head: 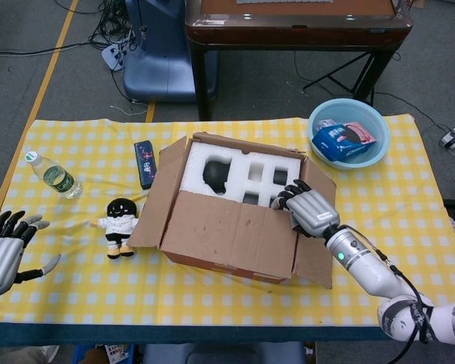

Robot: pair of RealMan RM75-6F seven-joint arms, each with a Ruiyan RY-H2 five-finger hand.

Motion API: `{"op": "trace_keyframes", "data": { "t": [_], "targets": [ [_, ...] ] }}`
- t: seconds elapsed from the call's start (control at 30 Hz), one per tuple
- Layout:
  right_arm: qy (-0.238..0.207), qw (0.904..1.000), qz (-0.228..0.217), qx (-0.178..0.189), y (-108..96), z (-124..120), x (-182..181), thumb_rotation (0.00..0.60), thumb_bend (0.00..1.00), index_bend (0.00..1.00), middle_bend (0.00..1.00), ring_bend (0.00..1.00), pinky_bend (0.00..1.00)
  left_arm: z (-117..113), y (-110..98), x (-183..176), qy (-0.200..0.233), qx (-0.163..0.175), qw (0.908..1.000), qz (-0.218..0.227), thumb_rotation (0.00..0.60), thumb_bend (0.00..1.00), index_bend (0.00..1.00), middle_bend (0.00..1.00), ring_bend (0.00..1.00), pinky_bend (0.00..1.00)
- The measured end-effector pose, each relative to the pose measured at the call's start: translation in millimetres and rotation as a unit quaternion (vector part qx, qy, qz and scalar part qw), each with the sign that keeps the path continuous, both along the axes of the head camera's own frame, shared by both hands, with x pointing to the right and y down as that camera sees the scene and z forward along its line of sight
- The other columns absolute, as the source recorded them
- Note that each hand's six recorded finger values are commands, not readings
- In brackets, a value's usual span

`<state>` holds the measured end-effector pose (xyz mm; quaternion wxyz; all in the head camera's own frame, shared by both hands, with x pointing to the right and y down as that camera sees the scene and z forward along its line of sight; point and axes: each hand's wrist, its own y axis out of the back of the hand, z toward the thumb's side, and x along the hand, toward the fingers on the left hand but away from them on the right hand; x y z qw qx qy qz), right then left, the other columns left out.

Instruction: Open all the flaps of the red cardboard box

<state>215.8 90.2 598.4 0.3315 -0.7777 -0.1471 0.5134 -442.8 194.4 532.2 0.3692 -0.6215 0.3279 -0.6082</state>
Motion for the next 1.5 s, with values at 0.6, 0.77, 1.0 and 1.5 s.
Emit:
{"op": "trace_keyframes", "data": {
  "t": [0.6,0.77,1.0,1.5],
  "targets": [
    [-0.132,0.9639,0.179,-0.146,9,-12,21,0.6,1.0,0.3,0.25,0.14,0.04,-1,-3,11,0.0,0.004,0.9999,0.015,0.248,0.27,0.29,0.19,0.07,0.0],
    [-0.188,0.933,0.24,-0.191,13,-17,29,0.6,1.0,0.3,0.25,0.14,0.04,-4,-4,16,0.001,0.008,0.9998,0.02,0.248,0.27,0.29,0.19,0.07,0.0],
    [-0.269,0.8777,0.313,-0.244,19,-25,36,0.6,1.0,0.3,0.25,0.14,0.04,-7,-4,21,0.0,0.012,0.9996,0.027,0.248,0.27,0.29,0.19,0.07,0.0],
    [-0.462,0.7402,0.327,-0.364,31,-56,38,0.6,1.0,0.3,0.23,0.14,0.04,-15,-3,27,-0.002,0.022,0.9992,0.035,0.251,0.27,0.3,0.19,0.07,0.0]
  ]
}}
